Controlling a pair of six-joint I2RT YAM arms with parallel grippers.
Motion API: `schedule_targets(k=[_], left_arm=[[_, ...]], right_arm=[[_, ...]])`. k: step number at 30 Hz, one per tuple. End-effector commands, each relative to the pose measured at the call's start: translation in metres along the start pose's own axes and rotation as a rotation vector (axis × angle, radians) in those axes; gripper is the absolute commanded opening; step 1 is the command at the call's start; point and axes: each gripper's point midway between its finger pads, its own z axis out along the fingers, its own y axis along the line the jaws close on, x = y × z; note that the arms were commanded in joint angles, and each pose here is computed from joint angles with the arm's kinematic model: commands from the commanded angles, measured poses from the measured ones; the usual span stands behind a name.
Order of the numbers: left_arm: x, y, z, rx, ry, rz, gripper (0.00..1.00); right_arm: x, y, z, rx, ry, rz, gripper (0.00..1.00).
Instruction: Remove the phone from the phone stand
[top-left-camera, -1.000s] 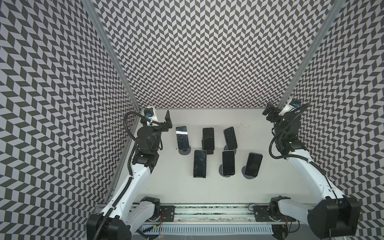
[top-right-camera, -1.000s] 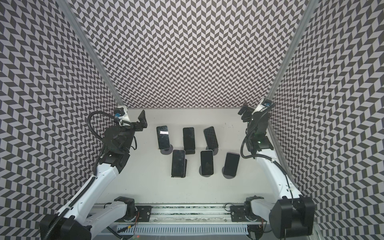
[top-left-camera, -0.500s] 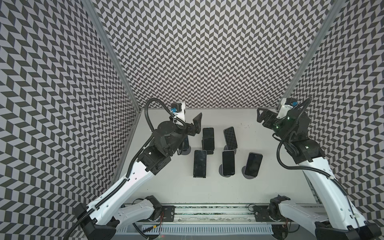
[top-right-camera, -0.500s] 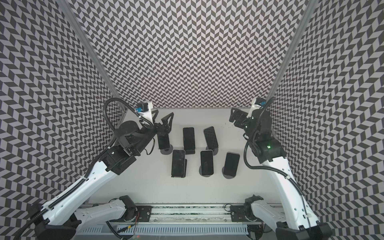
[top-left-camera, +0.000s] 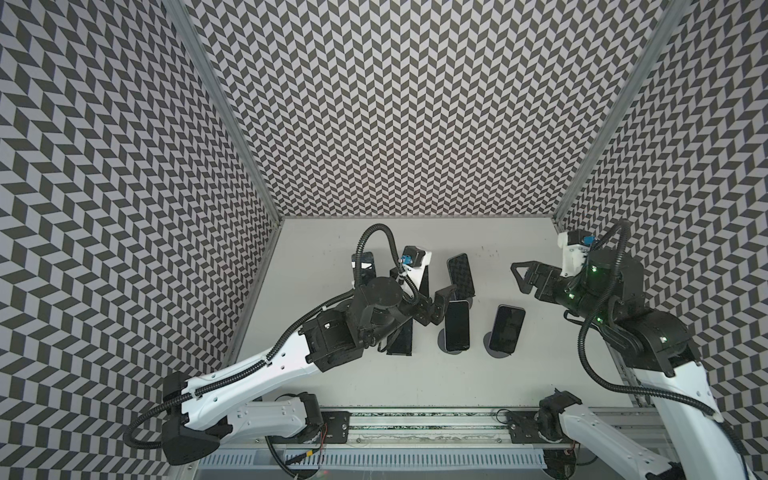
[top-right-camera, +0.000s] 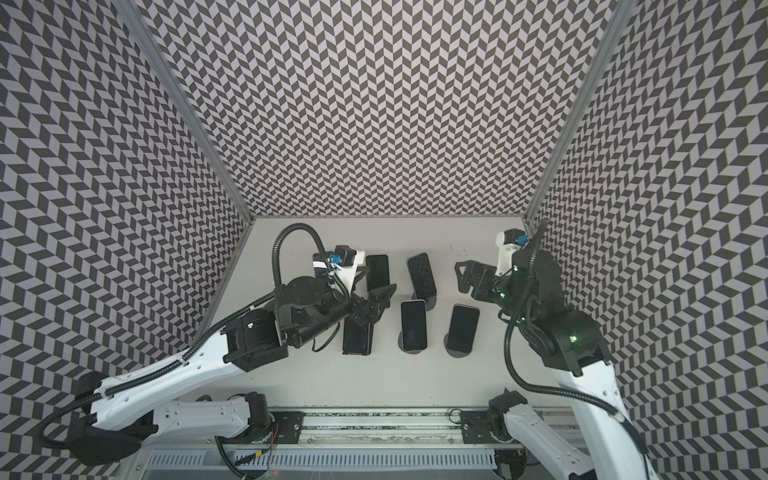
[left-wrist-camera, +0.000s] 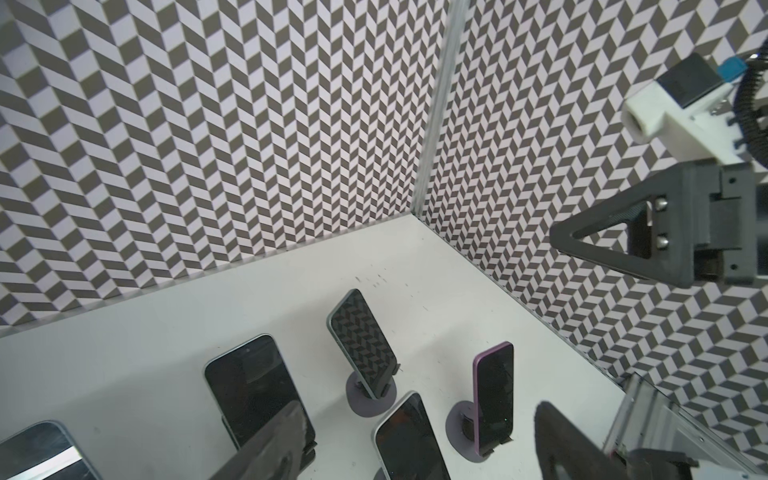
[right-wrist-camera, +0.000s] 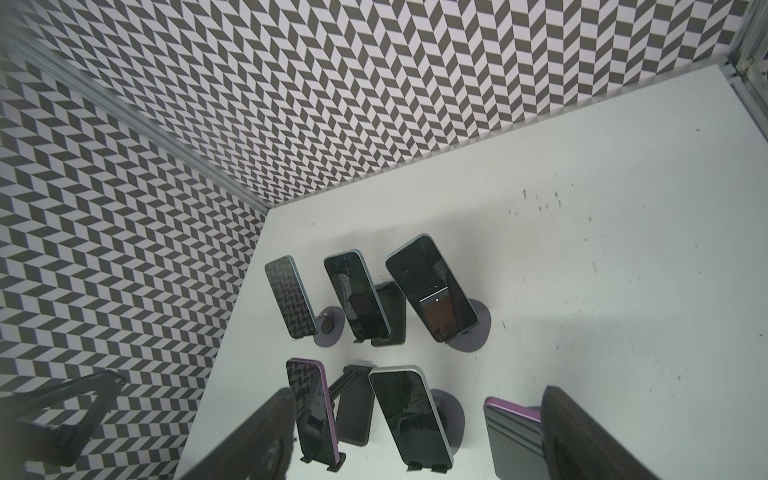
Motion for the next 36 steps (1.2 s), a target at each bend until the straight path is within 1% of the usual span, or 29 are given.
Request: schedule_targets(k=[1,4,7,11,14,16,19,22,25,28,31,36], left_arm=[[0.012,-0.008,-0.011,0.073,0.029,0.007,0.87],[0.02,-0.016,-0.023,0.16,0.013,0.072,0.87],[0.022,-0.016,-0.032,0.184,-0.005,0.077,0.87],[0.043,-0.018,-0.037,0.241,-0.017,0.09,0.88],[0.053,-0.02,-0.037,0.268,-0.014,0.093,0.88],[0.055,-0.024,-0.036,0.289,-0.005,0.116,0.9],[0.057,-0.029,-0.034,0.315,-0.009,0.184,0.92],[0.055,-0.028,-0.029,0.296,-0.008,0.25,0.96],[0.063,-0.029,-0.023,0.304,-0.005,0.326,0.97],[0.072,-0.034,-0.019,0.334,0.011,0.384,0.98],[0.075,-0.04,-0.016,0.366,0.024,0.397,0.99],[0.084,-0.049,-0.012,0.418,0.036,0.365,0.99]], right_arm=[[0.024,-0.013,0.002,0.054,0.092,0.03,0.89],[0.043,-0.027,0.007,0.119,0.163,0.085,0.87],[0.059,-0.033,0.01,0.172,0.22,0.155,0.86],[0.078,-0.037,0.014,0.214,0.217,0.171,0.84],[0.089,-0.035,0.014,0.249,0.258,0.179,0.84],[0.095,-0.031,0.017,0.26,0.278,0.159,0.84],[0.1,-0.028,0.023,0.282,0.287,0.131,0.84],[0.105,-0.02,0.027,0.278,0.296,0.123,0.84],[0.117,-0.021,0.032,0.291,0.302,0.095,0.84],[0.126,-0.018,0.031,0.285,0.322,0.09,0.81],[0.132,-0.025,0.026,0.289,0.315,0.085,0.79],[0.134,-0.04,0.017,0.296,0.279,0.093,0.75]])
